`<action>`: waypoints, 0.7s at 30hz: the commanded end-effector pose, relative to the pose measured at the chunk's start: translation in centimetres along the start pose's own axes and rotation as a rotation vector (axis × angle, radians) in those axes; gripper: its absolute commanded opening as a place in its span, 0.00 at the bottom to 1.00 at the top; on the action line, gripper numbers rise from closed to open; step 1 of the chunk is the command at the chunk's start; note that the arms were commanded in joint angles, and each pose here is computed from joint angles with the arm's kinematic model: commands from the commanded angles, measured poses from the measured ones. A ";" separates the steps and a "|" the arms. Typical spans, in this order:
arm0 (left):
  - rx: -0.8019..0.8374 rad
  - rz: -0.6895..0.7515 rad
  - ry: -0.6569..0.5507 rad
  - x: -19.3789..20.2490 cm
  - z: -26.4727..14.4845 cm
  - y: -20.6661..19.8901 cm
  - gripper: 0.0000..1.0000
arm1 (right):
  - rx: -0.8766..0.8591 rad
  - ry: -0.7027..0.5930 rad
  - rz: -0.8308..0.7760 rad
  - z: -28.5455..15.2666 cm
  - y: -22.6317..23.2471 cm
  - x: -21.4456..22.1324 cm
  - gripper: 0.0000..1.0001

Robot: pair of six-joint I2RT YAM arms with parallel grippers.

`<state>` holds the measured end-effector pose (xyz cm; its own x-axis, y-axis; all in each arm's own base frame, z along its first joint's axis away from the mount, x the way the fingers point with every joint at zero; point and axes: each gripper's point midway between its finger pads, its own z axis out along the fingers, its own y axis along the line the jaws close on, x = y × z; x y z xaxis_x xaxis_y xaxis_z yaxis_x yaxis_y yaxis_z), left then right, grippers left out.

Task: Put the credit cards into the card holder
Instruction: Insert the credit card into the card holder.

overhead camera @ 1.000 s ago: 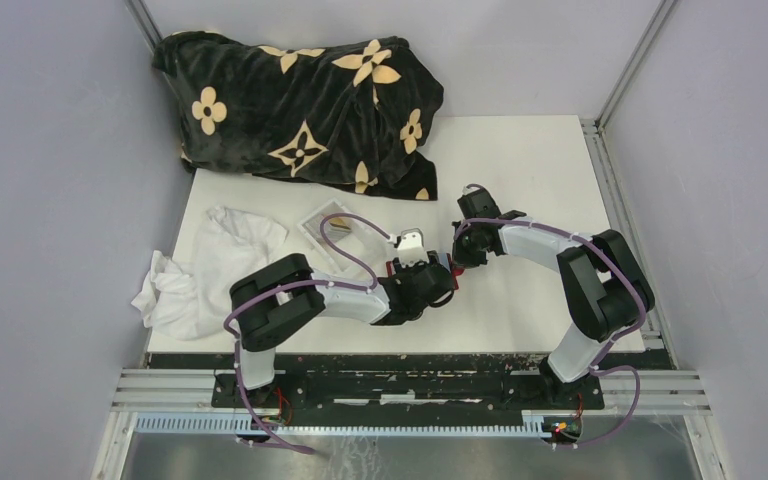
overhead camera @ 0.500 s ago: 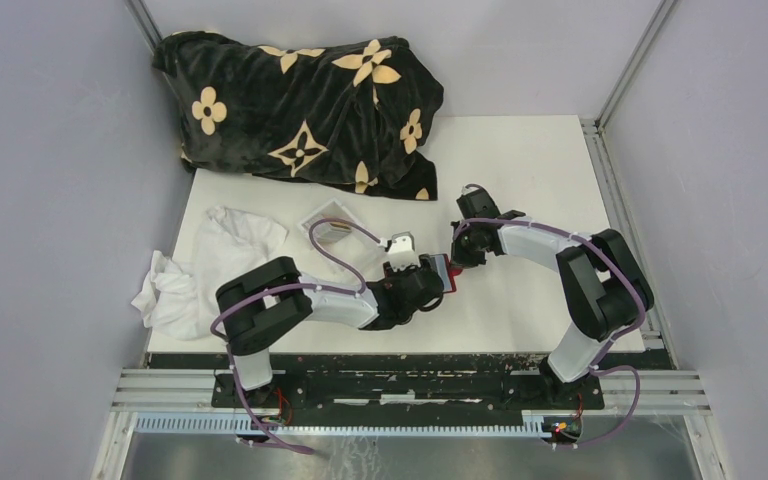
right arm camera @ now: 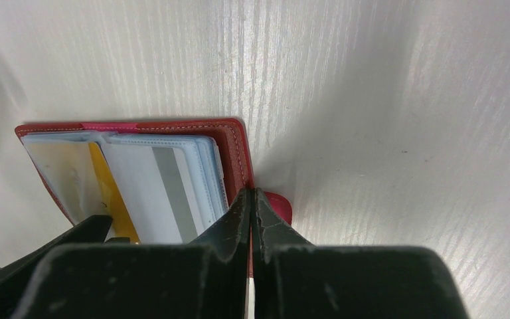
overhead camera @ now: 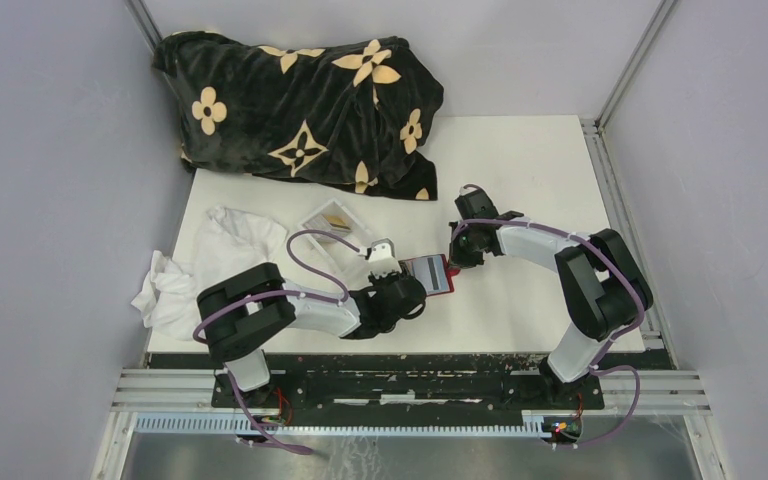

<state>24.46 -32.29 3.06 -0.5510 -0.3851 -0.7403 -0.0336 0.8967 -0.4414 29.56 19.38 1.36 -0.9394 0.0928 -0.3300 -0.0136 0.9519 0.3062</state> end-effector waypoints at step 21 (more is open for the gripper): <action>-0.018 0.107 0.008 0.8 1.4 -0.8 0.17 | 0.075 0.038 -0.010 1.5 -1.4 2.0 0.01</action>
<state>24.92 -32.86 2.43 -0.5478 -0.3618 -0.7543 -0.0303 0.9096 -0.4143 29.55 19.44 1.34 -0.9383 0.0960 -0.3322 -0.0097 0.9530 0.3027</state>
